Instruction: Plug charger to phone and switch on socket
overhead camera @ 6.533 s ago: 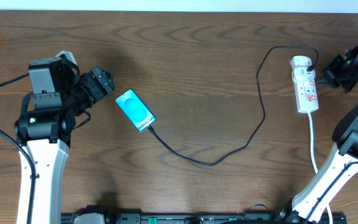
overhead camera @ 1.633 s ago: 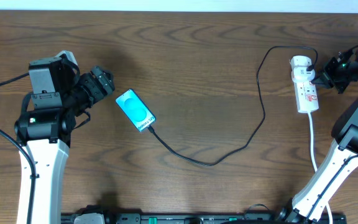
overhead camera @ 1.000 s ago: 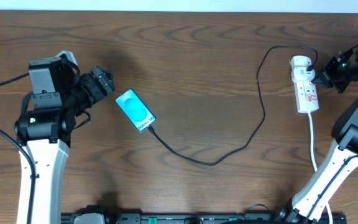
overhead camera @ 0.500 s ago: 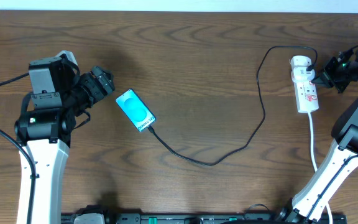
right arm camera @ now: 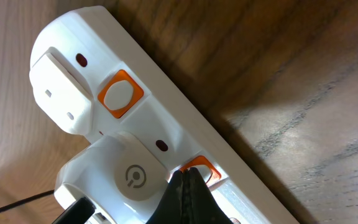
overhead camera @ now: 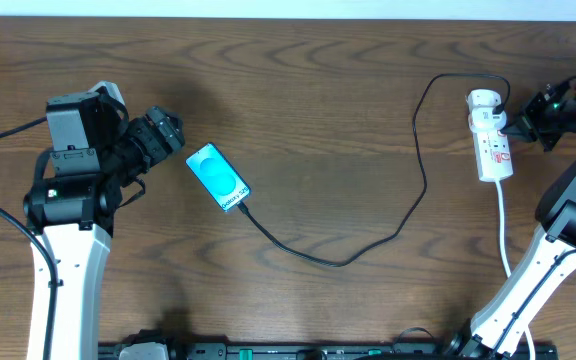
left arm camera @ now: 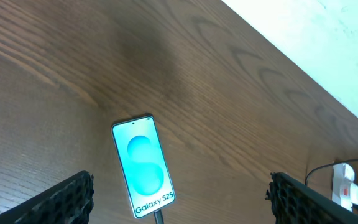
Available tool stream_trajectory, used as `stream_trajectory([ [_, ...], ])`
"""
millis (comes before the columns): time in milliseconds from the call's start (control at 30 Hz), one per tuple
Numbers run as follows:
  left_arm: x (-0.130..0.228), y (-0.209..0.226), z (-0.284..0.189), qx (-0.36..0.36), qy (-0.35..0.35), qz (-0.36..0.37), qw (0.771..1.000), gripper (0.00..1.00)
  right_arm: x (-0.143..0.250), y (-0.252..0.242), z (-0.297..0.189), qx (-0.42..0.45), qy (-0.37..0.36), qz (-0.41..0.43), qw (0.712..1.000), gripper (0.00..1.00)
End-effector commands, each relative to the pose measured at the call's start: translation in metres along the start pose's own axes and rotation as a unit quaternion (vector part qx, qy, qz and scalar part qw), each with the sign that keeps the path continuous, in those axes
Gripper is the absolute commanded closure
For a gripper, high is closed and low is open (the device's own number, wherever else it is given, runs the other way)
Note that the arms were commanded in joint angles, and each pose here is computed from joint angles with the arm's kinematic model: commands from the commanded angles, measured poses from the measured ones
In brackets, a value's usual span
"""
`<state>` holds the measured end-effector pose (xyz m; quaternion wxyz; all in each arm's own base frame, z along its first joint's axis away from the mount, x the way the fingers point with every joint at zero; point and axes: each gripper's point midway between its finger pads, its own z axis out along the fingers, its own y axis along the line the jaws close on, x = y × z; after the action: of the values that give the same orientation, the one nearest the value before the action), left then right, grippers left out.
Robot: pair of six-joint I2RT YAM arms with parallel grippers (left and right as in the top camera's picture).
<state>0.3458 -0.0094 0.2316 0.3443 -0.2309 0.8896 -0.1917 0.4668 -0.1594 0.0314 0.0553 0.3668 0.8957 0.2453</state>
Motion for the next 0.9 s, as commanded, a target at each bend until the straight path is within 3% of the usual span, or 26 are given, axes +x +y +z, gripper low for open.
stream_trajectory([
  [0,-0.003,0.008,0.000,-0.021,-0.007,0.002,1.000,0.09,0.012,0.058,-0.006,-0.111,0.024,-0.031,0.993,0.99],
  [567,-0.002,0.008,0.000,-0.021,-0.005,0.002,1.000,0.09,0.011,0.054,-0.005,-0.100,0.022,-0.028,0.994,0.99],
  [700,-0.002,0.008,0.000,-0.021,-0.005,0.002,1.000,0.09,0.011,0.024,-0.003,-0.020,0.016,-0.009,1.000,0.99],
  [867,-0.002,0.008,0.000,-0.021,-0.005,0.002,1.000,0.09,0.005,-0.049,-0.017,0.165,-0.015,0.042,0.985,0.99],
])
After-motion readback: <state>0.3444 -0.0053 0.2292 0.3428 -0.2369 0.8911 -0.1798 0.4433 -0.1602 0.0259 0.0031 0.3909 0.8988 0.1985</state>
